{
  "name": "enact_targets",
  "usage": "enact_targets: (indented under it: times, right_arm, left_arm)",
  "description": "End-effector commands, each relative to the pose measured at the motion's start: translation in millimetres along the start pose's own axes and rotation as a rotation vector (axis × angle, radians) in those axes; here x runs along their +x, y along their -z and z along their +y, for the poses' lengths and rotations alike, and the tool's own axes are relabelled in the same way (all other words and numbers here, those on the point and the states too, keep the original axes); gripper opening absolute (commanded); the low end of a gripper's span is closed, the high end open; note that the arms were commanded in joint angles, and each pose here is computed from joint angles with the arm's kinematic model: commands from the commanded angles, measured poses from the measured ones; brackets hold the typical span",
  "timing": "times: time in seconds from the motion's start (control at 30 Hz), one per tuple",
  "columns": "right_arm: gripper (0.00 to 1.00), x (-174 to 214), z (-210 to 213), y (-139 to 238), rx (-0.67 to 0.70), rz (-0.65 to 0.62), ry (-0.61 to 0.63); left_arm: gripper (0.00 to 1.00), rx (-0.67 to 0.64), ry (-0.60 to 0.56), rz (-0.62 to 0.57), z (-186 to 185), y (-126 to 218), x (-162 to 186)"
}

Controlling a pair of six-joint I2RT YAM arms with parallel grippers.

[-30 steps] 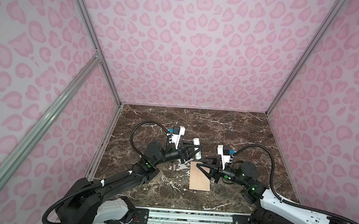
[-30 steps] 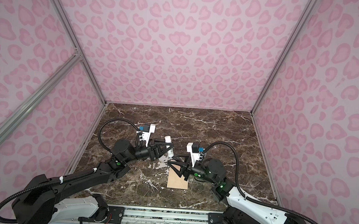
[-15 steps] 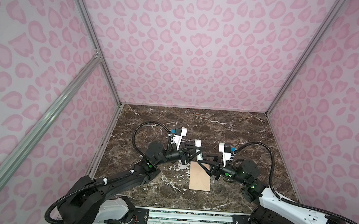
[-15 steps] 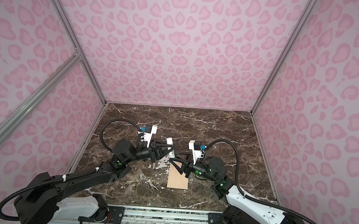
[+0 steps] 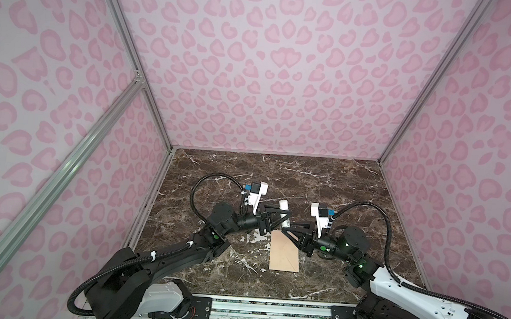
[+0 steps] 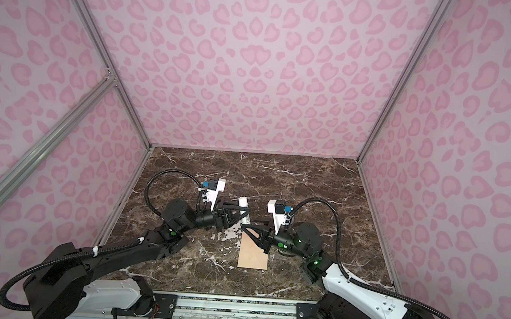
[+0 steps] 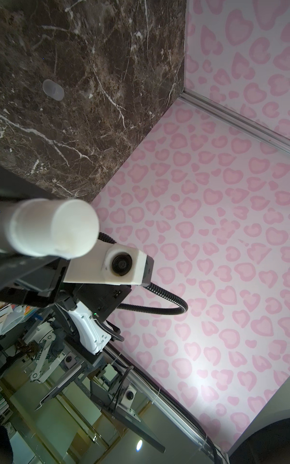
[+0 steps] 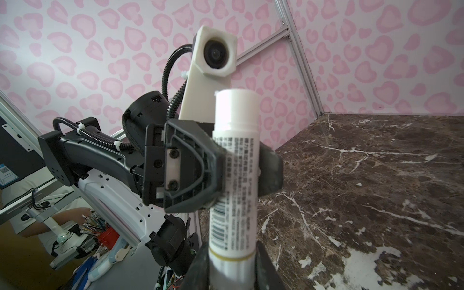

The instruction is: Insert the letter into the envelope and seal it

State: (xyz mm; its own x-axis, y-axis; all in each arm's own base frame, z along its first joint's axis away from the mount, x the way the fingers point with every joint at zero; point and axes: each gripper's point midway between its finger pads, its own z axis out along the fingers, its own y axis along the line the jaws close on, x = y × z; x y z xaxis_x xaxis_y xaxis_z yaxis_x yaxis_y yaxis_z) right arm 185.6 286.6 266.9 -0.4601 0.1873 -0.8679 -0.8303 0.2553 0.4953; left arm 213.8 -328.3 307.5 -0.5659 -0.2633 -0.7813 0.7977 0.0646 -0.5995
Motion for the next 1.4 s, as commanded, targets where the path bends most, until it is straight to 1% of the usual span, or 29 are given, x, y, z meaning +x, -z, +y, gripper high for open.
enact_targets:
  times: [0.0,0.07,0.13,0.23,0.3,0.4,0.47,0.5,0.67,0.9,1.03,1.1,1.2,1.37]
  right_arm:
    - [0.27,-9.2,1.1,-0.2,0.026,-0.022,0.046]
    - [0.26,-11.5,-3.4,-0.1,0.067,-0.021,0.050]
    - [0.25,-12.1,-10.6,-1.3,0.135,-0.007,0.059]
    - [0.24,-10.3,-16.7,-5.0,0.237,0.038,0.108]
    - [0.22,-10.2,-17.4,-7.5,0.276,0.051,0.151]
    - [0.18,-13.6,-21.2,-9.3,0.360,0.049,0.192]
    - [0.20,-18.8,-23.3,-7.8,0.439,0.032,0.227]
    - [0.19,-21.1,-23.2,-7.4,0.476,0.027,0.253]
    - [0.17,-30.4,-17.0,-10.1,0.616,0.010,0.329]
    - [0.16,-29.4,-12.5,-18.7,0.768,0.048,0.407]
    - [0.18,-24.8,-9.9,-23.3,0.812,0.098,0.472]
    - [0.19,-22.0,-8.7,-23.2,0.809,0.118,0.490]
    - [0.28,-17.3,-5.3,-21.2,0.771,0.131,0.495]
    - [0.44,-4.7,7.1,-14.1,0.608,0.092,0.547]
  left_arm:
    - [0.04,-0.021,-0.036,-0.026,-0.6,-2.2,-7.8]
    - [0.04,-0.073,-0.048,-0.010,5.8,-4.0,-3.4]
    - [0.04,-0.137,-0.076,0.002,12.3,-4.3,1.4]
    - [0.04,-0.202,-0.089,-0.009,20.1,-0.8,4.4]
    - [0.04,-0.245,-0.089,-0.018,26.7,2.3,6.4]
    - [0.04,-0.310,-0.090,-0.032,36.0,7.6,8.1]
    - [0.04,-0.352,-0.097,-0.045,40.3,11.1,6.8]
    - [0.04,-0.370,-0.100,-0.049,42.5,13.0,7.2]
    - [0.04,-0.425,-0.112,-0.067,47.8,17.9,6.7]
    - [0.04,-0.459,-0.112,-0.066,53.3,17.2,12.4]
    - [0.04,-0.482,-0.122,-0.069,55.3,18.3,9.9]
    - [0.04,-0.494,-0.130,-0.071,55.2,19.5,7.2]
    - [0.04,-0.504,-0.147,-0.087,52.4,21.7,0.5]
    - [0.04,-0.507,-0.169,-0.128,46.3,26.9,-12.6]
